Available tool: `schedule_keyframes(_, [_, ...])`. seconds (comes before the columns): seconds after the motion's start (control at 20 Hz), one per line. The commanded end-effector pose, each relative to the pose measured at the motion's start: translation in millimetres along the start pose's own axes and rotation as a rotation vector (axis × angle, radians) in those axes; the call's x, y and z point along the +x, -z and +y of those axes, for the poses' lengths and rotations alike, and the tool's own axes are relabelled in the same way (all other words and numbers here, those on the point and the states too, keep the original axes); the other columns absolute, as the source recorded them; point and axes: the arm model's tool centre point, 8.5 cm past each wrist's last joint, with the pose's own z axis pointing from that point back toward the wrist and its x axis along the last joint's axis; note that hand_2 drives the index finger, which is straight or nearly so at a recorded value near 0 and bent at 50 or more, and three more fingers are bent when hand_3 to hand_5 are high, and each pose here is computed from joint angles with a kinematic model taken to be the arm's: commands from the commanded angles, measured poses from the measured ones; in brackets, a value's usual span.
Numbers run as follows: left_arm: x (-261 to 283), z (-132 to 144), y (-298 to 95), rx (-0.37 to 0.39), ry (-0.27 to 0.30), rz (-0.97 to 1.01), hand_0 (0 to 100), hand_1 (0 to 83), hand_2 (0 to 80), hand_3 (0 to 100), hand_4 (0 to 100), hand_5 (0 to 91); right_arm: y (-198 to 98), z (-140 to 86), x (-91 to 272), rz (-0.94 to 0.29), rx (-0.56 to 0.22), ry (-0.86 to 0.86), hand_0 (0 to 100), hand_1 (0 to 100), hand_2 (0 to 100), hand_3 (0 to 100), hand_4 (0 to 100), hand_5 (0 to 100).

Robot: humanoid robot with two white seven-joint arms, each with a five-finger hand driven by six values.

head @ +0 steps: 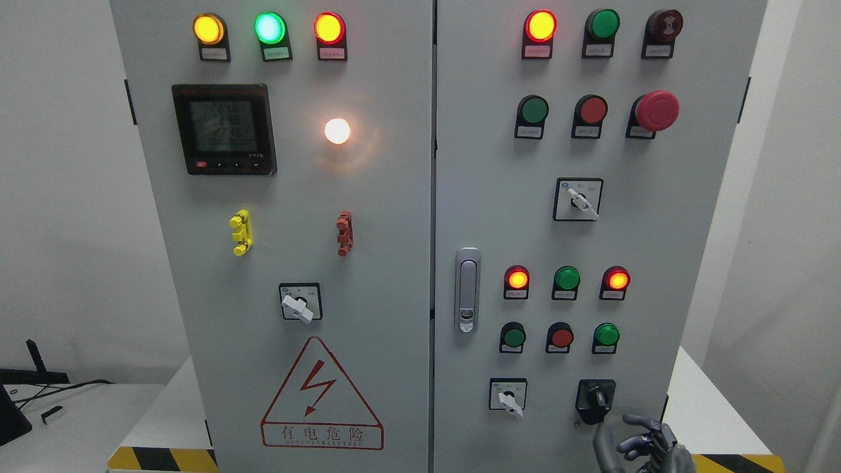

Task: Trip black knob to open circuit
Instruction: 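Raise the right hand up toward the black rotary knob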

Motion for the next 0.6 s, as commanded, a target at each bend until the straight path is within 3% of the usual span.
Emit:
schedule_keyframes(0.0, [-0.2, -1.3, -0.1, -0.007, 0.03, 0.0, 12, 38.9, 0.0, 0, 0, 0.0, -0.8, 10.8, -1.8, 0.009, 0.028, -0.008, 31, 75, 42, 75, 78, 90])
schedule_keyframes(0.55, [0.3, -1.3, 0.0, -0.007, 0.03, -0.002, 12, 38.9, 0.0, 0, 0, 0.0, 4.4, 15.0, -3.1, 0.017, 0.034, -0.013, 34, 75, 42, 75, 78, 90])
